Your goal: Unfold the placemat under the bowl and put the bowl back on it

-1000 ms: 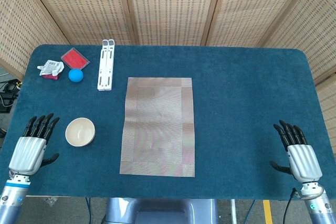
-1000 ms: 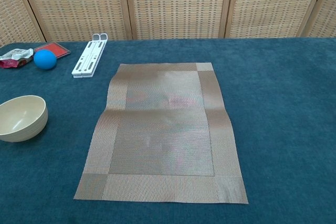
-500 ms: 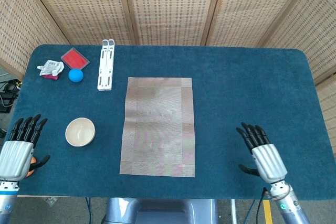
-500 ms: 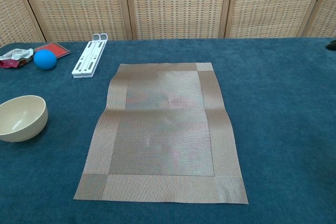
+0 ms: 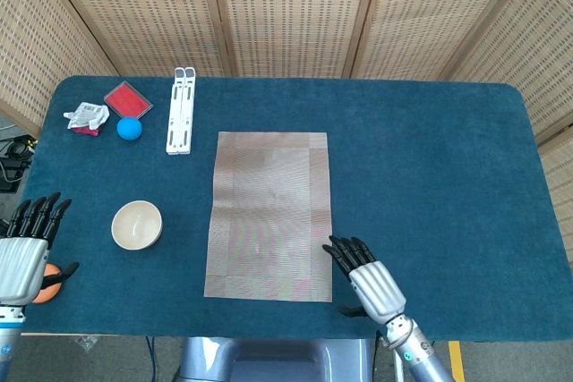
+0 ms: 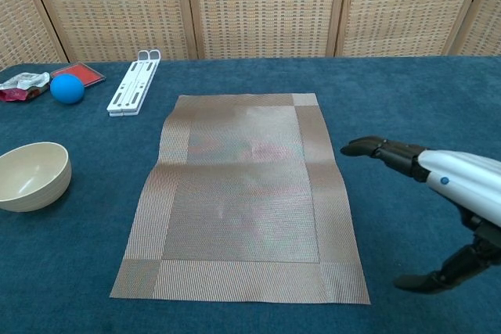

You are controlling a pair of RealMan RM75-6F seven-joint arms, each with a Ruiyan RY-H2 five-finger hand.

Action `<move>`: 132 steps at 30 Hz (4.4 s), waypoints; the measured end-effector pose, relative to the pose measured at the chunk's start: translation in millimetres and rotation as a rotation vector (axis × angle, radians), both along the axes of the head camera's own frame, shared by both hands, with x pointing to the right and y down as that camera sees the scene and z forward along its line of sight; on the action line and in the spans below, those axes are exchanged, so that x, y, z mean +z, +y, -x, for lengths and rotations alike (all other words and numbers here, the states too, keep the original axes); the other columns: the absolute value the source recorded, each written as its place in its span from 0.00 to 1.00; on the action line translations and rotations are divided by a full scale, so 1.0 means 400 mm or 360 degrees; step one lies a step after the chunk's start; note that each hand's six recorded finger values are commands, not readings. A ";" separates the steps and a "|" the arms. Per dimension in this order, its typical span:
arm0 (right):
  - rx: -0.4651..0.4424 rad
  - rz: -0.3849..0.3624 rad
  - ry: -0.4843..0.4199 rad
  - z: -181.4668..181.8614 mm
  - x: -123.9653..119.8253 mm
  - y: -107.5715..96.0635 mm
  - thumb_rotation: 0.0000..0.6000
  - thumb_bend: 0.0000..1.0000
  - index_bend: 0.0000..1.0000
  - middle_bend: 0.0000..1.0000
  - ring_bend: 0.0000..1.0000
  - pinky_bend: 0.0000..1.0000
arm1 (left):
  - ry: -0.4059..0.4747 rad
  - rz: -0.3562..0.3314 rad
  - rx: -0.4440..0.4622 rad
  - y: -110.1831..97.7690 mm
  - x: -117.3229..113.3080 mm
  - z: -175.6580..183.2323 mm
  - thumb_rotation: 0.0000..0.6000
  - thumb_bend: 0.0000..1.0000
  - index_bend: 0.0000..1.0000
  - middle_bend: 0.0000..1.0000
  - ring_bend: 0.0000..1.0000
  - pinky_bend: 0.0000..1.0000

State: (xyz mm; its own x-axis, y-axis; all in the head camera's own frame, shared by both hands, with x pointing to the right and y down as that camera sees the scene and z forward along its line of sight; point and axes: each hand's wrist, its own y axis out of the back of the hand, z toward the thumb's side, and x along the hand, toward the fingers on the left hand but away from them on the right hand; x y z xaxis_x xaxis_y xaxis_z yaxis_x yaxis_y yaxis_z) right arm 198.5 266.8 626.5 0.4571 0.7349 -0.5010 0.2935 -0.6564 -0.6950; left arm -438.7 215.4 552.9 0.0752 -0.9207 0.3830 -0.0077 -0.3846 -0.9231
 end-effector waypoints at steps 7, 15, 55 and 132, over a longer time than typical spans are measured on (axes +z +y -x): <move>0.0084 0.0014 -0.0050 0.029 0.030 0.019 1.00 0.16 0.05 0.00 0.00 0.00 | -0.0015 0.0015 -0.0008 -0.001 0.007 0.004 1.00 0.10 0.04 0.00 0.00 0.00; 0.0209 0.0030 -0.0057 0.027 0.076 0.026 1.00 0.20 0.04 0.00 0.00 0.00 | -0.0030 0.0040 -0.0026 -0.004 0.017 0.013 1.00 0.10 0.04 0.00 0.00 0.00; 0.0353 0.0154 -0.0020 0.050 0.171 0.096 1.00 0.22 0.00 0.00 0.00 0.00 | -0.0057 0.0075 -0.0061 -0.010 0.038 0.030 1.00 0.10 0.04 0.00 0.00 0.00; 0.0626 -0.0152 -0.0307 0.022 0.174 0.035 1.00 0.59 0.66 0.19 0.00 0.05 | -0.0031 0.0100 -0.0107 -0.014 0.048 0.039 1.00 0.10 0.05 0.00 0.00 0.00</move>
State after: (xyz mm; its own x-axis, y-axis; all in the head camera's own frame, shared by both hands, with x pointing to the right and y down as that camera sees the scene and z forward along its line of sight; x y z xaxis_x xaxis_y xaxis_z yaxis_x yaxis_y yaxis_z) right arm 189.8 280.9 696.2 0.2119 0.9104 -0.3554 0.6383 -0.4042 -0.6551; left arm -454.3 209.9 572.2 0.0060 -0.8975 0.4410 -0.0179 -0.4410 -0.8973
